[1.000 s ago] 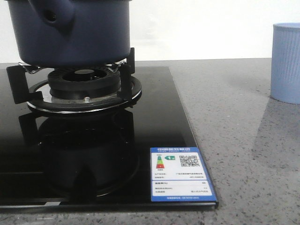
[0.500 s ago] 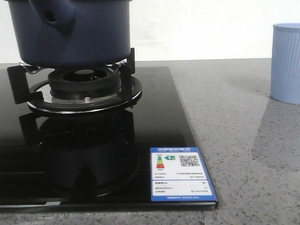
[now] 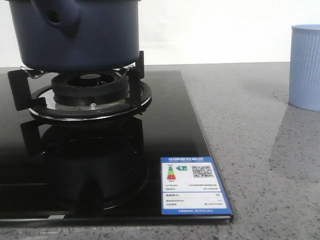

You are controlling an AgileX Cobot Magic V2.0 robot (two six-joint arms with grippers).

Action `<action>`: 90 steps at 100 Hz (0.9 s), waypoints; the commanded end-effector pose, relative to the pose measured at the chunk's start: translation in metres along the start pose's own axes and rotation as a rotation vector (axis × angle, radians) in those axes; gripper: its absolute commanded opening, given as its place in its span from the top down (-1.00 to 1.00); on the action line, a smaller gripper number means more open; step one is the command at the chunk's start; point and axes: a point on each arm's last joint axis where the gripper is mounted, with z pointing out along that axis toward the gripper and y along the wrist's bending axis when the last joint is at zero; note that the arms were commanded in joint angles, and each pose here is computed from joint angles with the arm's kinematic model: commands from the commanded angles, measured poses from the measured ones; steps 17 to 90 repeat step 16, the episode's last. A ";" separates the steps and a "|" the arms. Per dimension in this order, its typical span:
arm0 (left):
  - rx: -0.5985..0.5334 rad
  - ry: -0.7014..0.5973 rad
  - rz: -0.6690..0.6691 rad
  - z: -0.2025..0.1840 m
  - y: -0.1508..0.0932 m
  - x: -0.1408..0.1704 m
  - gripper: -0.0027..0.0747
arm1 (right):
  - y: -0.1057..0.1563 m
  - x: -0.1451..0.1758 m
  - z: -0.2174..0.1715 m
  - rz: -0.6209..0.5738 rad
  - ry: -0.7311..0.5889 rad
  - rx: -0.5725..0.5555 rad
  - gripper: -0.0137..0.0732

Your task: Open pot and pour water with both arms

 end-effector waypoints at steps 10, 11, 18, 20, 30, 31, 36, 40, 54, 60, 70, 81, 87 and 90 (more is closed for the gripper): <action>-0.009 -0.085 -0.013 -0.001 0.001 -0.003 0.97 | 0.000 -0.002 -0.001 -0.014 -0.073 0.000 0.78; -0.009 -0.085 -0.013 -0.001 0.001 -0.003 0.97 | 0.000 -0.002 -0.001 -0.014 -0.073 0.000 0.78; -0.009 -0.085 -0.013 -0.001 0.001 -0.003 0.97 | 0.000 -0.002 -0.001 -0.014 -0.073 0.000 0.78; -0.009 -0.085 -0.013 -0.001 0.001 -0.003 0.97 | 0.000 -0.002 -0.001 -0.014 -0.073 0.000 0.78; -0.009 -0.085 -0.013 -0.001 0.001 -0.003 0.97 | 0.000 -0.002 -0.001 -0.014 -0.073 0.000 0.78; -0.009 -0.085 -0.013 -0.001 0.001 -0.003 0.97 | 0.000 -0.002 -0.001 -0.014 -0.073 0.000 0.78; -0.009 -0.085 -0.013 -0.001 0.001 -0.003 0.97 | 0.000 -0.002 -0.001 -0.014 -0.073 0.000 0.78; -0.009 -0.085 -0.013 -0.001 0.001 -0.003 0.97 | 0.000 -0.002 -0.001 -0.014 -0.073 0.000 0.78; -0.009 -0.085 -0.013 -0.001 0.001 -0.003 0.97 | 0.000 -0.002 -0.001 -0.014 -0.073 0.000 0.78; -0.009 -0.085 -0.013 -0.001 0.001 -0.003 0.97 | 0.000 -0.002 -0.001 -0.014 -0.073 0.000 0.78; -0.009 -0.085 -0.013 -0.001 0.001 -0.003 0.97 | 0.000 -0.002 -0.001 -0.014 -0.073 0.000 0.78; -0.009 -0.085 -0.013 -0.001 0.001 -0.003 0.97 | 0.000 -0.002 -0.001 -0.014 -0.073 0.000 0.78; -0.009 -0.085 -0.013 -0.001 0.001 -0.003 0.97 | 0.000 -0.002 -0.001 -0.014 -0.073 0.000 0.78; -0.009 -0.085 -0.013 -0.001 0.001 -0.003 0.97 | 0.000 -0.002 -0.001 -0.014 -0.073 0.000 0.78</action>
